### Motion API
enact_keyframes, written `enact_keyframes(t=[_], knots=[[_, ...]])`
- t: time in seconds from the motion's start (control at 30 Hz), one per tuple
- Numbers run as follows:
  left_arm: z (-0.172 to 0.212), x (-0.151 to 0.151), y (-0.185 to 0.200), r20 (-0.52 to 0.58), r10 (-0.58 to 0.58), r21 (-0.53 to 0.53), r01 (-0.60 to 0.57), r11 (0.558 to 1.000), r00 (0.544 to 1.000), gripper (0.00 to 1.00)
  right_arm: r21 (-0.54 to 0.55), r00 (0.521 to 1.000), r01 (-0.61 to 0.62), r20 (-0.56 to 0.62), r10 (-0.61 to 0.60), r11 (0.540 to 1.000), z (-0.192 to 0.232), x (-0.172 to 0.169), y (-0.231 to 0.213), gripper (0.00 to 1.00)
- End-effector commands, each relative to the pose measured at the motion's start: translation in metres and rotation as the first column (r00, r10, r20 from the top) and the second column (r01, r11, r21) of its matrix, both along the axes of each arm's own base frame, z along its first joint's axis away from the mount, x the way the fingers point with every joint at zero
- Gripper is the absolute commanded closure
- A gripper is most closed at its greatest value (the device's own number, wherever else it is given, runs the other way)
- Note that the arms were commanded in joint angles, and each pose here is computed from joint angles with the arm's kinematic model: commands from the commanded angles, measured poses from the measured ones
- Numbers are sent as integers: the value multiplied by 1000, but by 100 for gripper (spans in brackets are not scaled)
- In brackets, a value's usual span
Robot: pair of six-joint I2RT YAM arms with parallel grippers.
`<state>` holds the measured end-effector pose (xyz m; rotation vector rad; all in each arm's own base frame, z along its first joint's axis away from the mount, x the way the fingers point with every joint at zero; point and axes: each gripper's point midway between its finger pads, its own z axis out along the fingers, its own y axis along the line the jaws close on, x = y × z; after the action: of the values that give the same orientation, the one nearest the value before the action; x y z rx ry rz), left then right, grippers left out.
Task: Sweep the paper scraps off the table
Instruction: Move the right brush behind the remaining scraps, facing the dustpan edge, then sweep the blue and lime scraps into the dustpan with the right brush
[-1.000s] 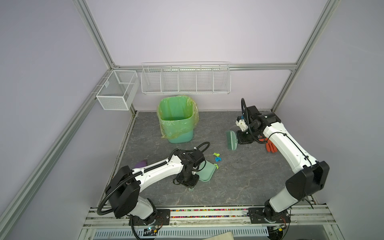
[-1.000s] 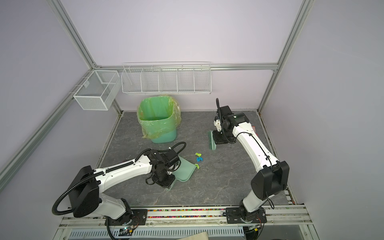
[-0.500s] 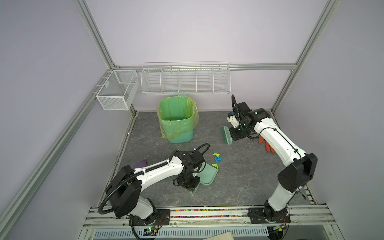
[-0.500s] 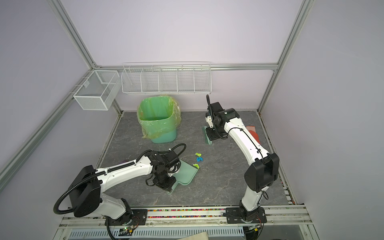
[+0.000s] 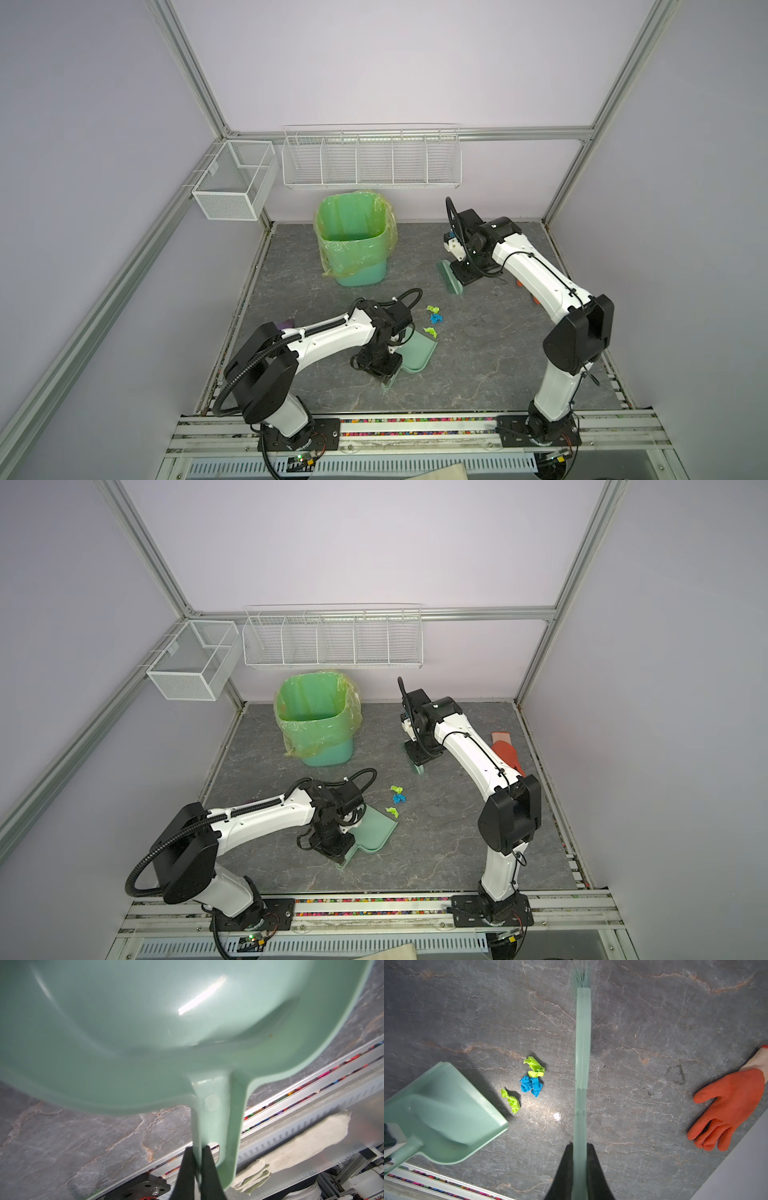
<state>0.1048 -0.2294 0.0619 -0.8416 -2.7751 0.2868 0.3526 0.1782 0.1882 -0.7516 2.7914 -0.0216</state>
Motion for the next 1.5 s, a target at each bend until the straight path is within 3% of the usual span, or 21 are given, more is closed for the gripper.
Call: enact_keyframes(t=[0.0, 0.27, 0.9, 1.2, 1.47], knots=[[7, 0, -8, -18, -24, -18, 23, 1000, 1000, 100, -26, 998, -66, -10, 66, 997, -3, 0, 8, 93], [9, 1, -15, -50, -41, -7, 41, 999, 998, 100, -71, 992, -119, -46, 116, 990, -16, -6, 12, 93], [-3, 12, -15, -43, -60, 66, 63, 996, 997, 100, -64, 982, -170, -91, 164, 983, -31, -20, 23, 93], [-2, 28, -25, -60, -61, 73, 65, 995, 996, 100, -44, 968, -203, -161, 194, 978, -45, -54, 34, 93], [-2, 39, -23, -67, -43, 85, 49, 995, 997, 100, 74, 952, -223, -199, 234, 972, -38, -107, 49, 93]])
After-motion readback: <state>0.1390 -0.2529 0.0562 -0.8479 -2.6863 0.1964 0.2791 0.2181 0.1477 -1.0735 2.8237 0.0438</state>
